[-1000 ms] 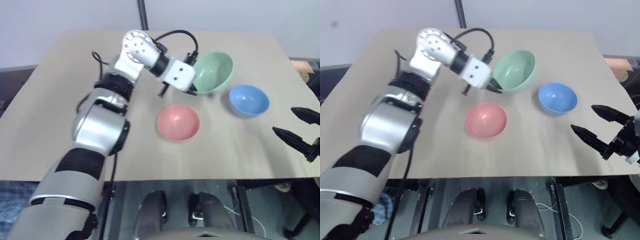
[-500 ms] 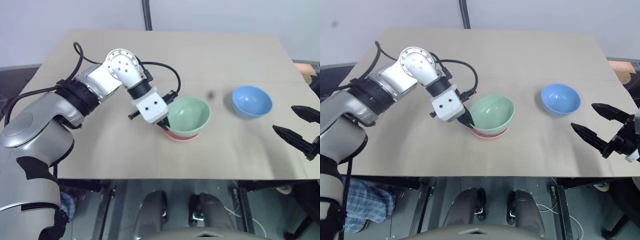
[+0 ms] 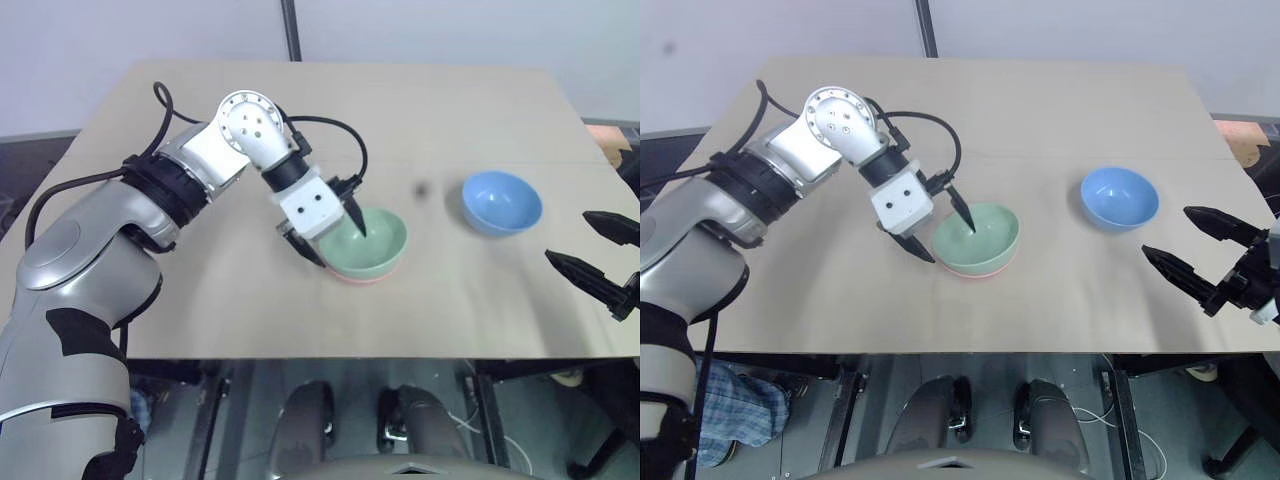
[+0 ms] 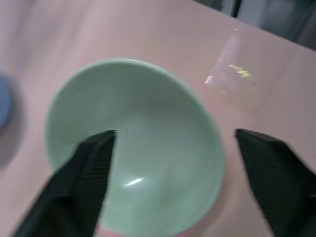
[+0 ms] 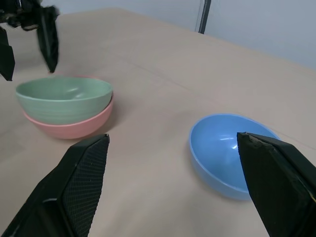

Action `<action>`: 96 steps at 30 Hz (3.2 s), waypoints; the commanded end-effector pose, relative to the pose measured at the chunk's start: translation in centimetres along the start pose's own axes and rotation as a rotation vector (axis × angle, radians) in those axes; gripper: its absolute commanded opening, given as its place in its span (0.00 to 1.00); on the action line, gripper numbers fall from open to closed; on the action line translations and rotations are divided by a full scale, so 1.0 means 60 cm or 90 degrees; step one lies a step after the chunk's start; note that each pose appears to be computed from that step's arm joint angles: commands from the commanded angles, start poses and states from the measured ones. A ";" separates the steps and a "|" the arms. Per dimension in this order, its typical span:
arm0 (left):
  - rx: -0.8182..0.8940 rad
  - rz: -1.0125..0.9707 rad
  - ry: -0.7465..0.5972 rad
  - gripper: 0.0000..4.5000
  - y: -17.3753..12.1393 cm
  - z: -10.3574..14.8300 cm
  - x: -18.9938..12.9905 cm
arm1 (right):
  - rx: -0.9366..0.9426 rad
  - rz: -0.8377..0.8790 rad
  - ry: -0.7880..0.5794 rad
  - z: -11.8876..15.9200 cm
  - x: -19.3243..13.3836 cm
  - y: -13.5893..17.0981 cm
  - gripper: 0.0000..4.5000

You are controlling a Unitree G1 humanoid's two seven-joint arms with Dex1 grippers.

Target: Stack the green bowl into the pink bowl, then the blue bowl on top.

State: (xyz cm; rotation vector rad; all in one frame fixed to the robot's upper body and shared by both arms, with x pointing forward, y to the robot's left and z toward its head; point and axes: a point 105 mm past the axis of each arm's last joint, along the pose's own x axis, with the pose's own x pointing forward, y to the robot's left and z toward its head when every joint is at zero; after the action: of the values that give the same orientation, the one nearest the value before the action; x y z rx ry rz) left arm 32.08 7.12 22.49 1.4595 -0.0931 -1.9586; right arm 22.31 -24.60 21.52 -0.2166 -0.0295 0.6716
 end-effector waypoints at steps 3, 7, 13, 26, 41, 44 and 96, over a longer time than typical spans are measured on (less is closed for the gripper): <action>-0.073 0.163 -0.068 0.99 0.033 0.002 -0.054 | -0.021 0.010 -0.014 0.009 0.008 -0.001 1.00; -0.221 0.243 -0.110 0.99 -0.006 -0.028 -0.089 | -0.018 0.030 -0.018 0.007 0.025 -0.002 1.00; -0.381 0.398 -0.119 0.99 -0.076 -0.064 -0.143 | -0.017 0.066 -0.006 0.002 0.055 -0.013 1.00; -0.568 0.624 -0.100 0.99 -0.218 -0.056 -0.208 | -0.015 0.101 0.198 -0.063 0.159 -0.065 1.00; -0.619 0.663 -0.101 1.00 -0.259 -0.022 -0.190 | -0.100 0.130 0.349 -0.132 0.247 -0.072 0.52; -0.620 0.663 -0.099 1.00 -0.261 -0.022 -0.190 | -0.108 0.135 0.342 -0.128 0.248 -0.072 0.19; -0.577 0.538 -0.132 1.00 -0.208 -0.086 -0.140 | -0.326 0.349 0.230 0.058 0.218 0.109 0.78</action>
State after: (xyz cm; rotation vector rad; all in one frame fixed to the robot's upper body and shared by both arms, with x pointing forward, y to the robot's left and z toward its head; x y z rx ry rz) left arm 31.88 22.99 20.99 0.4432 0.1085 -1.1686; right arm 28.73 -10.40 21.59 -0.8682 0.2542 1.1637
